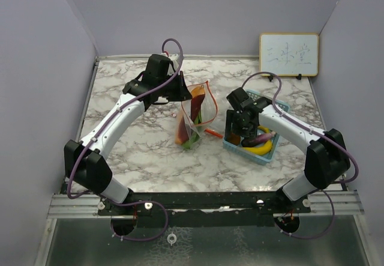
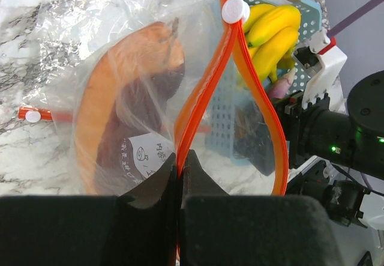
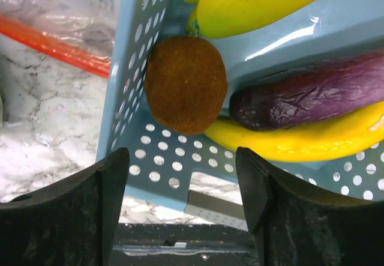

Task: Place the food in the zip-top bag and seal the zipper
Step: Pick up the fake vegetable from the bin.

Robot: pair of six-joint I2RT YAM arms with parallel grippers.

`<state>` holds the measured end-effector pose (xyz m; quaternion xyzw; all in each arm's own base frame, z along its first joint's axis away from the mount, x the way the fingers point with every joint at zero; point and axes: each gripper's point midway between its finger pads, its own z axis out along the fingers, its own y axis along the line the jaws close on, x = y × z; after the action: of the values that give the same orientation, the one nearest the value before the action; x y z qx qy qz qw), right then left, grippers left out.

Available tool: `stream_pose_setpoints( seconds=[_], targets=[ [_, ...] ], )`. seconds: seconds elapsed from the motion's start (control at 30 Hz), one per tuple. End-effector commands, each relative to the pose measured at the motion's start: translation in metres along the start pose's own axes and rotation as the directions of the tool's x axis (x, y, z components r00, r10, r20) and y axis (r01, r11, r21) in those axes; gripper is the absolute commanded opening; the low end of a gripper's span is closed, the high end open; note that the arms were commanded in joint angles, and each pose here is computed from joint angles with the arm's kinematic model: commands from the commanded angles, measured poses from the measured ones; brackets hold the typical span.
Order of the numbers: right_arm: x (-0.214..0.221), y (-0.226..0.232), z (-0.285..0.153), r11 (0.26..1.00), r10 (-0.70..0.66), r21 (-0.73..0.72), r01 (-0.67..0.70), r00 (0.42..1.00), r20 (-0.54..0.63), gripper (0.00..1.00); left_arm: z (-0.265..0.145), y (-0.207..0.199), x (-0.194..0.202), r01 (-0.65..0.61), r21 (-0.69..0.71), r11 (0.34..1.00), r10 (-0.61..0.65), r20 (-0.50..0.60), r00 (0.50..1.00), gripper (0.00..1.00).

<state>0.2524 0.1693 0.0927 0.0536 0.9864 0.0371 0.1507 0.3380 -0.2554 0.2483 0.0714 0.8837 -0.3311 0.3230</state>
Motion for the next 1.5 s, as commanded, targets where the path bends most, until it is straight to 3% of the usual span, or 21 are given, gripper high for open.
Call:
stream_pose_setpoints(
  seconds=[0.0,0.4,0.57,0.8,0.93,1.03,1.1,1.2,1.33,1.47],
  targets=[
    [-0.019,-0.002,0.015,0.997,0.064,0.024,-0.067,0.993,0.099,0.69,-0.015,-0.018,-0.012,-0.026,0.064,0.998,0.023,0.056,0.998,0.0],
    [-0.009,-0.008,0.062,0.998,0.05,0.034,-0.054,0.994,0.095,0.64,-0.006,-0.012,-0.005,-0.004,0.053,0.999,0.003,0.02,1.0,0.0],
    [-0.023,-0.007,0.057,0.998,0.037,0.044,-0.044,0.991,0.132,0.36,-0.004,-0.009,-0.003,0.0,0.042,0.999,-0.001,0.011,1.0,0.0],
    [-0.044,-0.008,-0.014,1.0,0.005,0.019,-0.009,0.978,0.21,0.26,-0.003,-0.006,0.002,0.001,0.035,0.999,-0.001,-0.001,1.0,0.0],
    [-0.066,0.027,-0.086,0.97,-0.068,-0.201,0.141,0.941,0.331,0.26,-0.002,-0.005,0.003,0.001,0.036,0.999,-0.001,-0.003,1.0,0.0],
    [-0.077,0.08,-0.145,0.839,-0.073,-0.462,0.286,0.902,0.426,0.26,-0.001,-0.006,0.004,0.001,0.042,0.999,-0.001,-0.004,1.0,0.0],
    [-0.082,0.105,-0.17,0.764,-0.07,-0.553,0.333,0.894,0.442,0.26,-0.001,-0.006,0.004,0.003,0.048,0.999,-0.003,-0.006,1.0,0.0],
    [-0.088,0.136,-0.182,0.709,-0.091,-0.594,0.38,0.885,0.456,0.26,-0.001,-0.007,0.003,0.004,0.053,0.999,-0.003,-0.005,1.0,0.0],
    [-0.087,0.158,-0.172,0.689,-0.116,-0.611,0.389,0.892,0.437,0.29,-0.002,-0.009,0.002,0.004,0.056,0.998,-0.004,0.0,1.0,0.0],
    [-0.074,0.154,-0.154,0.713,-0.149,-0.595,0.371,0.909,0.389,0.43,-0.003,-0.009,0.0,-0.002,0.054,0.999,0.001,0.007,1.0,0.0]
  ],
)
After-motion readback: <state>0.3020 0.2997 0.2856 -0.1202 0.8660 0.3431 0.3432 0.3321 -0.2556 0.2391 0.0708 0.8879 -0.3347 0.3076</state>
